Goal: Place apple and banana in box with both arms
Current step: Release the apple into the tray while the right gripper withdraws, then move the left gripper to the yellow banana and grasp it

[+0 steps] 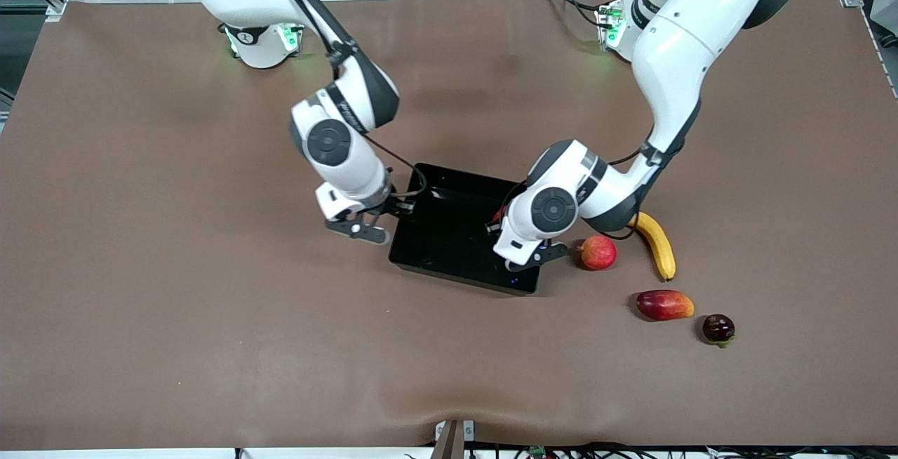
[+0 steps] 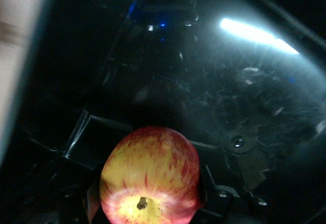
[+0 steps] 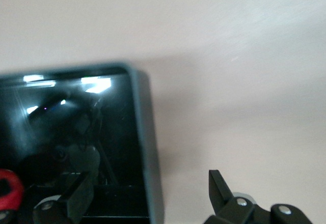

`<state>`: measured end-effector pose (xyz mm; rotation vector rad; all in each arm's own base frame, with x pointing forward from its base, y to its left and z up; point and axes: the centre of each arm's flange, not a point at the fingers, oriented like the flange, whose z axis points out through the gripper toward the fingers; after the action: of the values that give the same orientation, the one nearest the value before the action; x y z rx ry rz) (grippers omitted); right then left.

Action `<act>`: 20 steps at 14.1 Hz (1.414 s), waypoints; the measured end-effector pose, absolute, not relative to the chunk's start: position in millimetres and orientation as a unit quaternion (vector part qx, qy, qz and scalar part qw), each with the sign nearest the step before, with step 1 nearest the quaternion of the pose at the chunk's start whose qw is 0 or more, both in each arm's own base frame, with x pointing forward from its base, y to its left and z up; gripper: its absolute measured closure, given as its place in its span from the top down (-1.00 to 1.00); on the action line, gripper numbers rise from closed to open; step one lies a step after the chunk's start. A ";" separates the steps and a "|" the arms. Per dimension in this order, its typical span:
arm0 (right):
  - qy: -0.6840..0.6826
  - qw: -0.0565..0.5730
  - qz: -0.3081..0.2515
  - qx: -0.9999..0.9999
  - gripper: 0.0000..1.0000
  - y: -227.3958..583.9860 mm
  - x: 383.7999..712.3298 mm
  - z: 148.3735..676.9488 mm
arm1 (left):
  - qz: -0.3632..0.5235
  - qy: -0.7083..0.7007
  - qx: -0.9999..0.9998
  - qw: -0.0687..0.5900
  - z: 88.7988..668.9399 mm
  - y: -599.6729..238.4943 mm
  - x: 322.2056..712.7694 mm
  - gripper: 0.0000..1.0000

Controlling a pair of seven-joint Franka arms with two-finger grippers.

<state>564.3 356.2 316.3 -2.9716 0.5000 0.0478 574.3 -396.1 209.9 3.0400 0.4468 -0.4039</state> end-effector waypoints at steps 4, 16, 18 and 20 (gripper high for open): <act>0.119 0.049 0.038 -0.991 1.00 263.6 590.5 373.0 | -0.119 0.129 0.985 0.008 201.9 -398.8 573.0 0.76; 0.025 0.055 0.072 -0.996 1.00 60.5 578.5 494.9 | -0.058 0.210 0.976 -0.023 376.8 -181.3 658.1 1.00; 0.011 0.057 0.048 -0.997 1.00 57.1 568.4 525.8 | -0.074 0.226 0.970 -0.042 341.3 -123.2 662.5 1.00; 0.001 0.056 0.038 -0.998 1.00 54.4 556.7 551.3 | -0.075 0.236 0.968 -0.046 297.7 -90.4 660.0 1.00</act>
<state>556.7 54.4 551.3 -3.0274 0.0041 0.1144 660.0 -90.4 297.7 3.1325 0.7654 -0.2437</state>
